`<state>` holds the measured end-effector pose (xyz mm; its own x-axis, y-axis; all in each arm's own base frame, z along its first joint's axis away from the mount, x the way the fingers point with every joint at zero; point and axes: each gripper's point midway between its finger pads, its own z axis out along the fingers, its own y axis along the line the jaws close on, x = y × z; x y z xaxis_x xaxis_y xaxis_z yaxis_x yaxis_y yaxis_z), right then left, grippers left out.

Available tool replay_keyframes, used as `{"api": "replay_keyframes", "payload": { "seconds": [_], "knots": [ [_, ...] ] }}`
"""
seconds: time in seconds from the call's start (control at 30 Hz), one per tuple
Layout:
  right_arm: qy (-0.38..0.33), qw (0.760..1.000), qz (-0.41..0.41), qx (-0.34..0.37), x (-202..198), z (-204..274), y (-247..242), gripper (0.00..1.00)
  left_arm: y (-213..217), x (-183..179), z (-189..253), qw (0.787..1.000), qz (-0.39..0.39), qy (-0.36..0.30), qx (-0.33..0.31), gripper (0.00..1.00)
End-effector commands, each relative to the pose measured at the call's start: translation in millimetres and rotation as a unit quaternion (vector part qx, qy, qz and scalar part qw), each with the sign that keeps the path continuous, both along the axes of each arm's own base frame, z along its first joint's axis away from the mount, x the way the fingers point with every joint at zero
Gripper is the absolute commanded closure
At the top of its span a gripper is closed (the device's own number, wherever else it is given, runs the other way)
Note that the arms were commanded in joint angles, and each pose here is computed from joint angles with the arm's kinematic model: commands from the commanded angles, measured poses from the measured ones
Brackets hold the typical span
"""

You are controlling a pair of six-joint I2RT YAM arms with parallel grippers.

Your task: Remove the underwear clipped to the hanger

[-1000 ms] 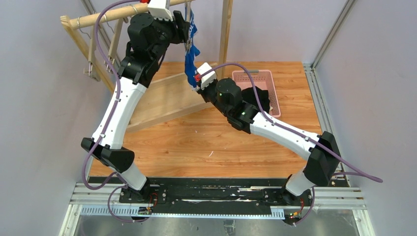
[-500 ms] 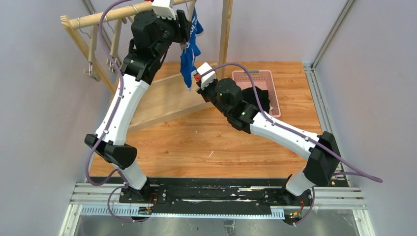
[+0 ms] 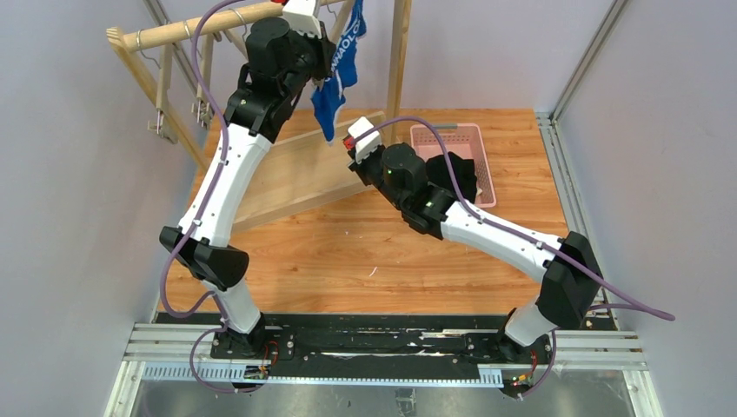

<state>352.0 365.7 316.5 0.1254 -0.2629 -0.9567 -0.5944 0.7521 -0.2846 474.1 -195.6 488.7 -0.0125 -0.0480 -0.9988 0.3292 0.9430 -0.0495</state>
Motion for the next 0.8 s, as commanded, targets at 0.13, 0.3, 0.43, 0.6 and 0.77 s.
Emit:
{"api": "replay_keyframes", "payload": {
  "seconds": [0.13, 0.3, 0.43, 0.6, 0.77],
  "knots": [
    [-0.023, 1.000, -0.004, 0.004, -7.3, 8.8, -5.2, 0.98, -7.9, 1.7, 4.6, 1.000, -0.014, -0.006, 0.001, 1.00],
    [-0.022, 1.000, -0.010, 0.001, -7.5, 4.4, -9.4, 0.97, -5.3, -1.9, 16.5, 1.000, -0.012, -0.023, -0.002, 1.00],
    [-0.023, 1.000, -0.019, -0.004, -7.7, -0.5, -14.8, 0.97, 1.0, -10.0, 36.9, 0.999, -0.006, -0.053, -0.011, 1.00],
    [-0.024, 0.999, -0.022, -0.007, -9.4, -3.5, -19.0, 0.97, 9.5, -19.3, 53.8, 0.997, 0.004, -0.075, -0.013, 1.00],
    [-0.020, 0.999, -0.025, -0.012, -10.0, -9.2, -21.3, 0.97, 14.4, -29.9, 67.3, 0.995, 0.006, -0.098, -0.023, 1.00]
  ]
}}
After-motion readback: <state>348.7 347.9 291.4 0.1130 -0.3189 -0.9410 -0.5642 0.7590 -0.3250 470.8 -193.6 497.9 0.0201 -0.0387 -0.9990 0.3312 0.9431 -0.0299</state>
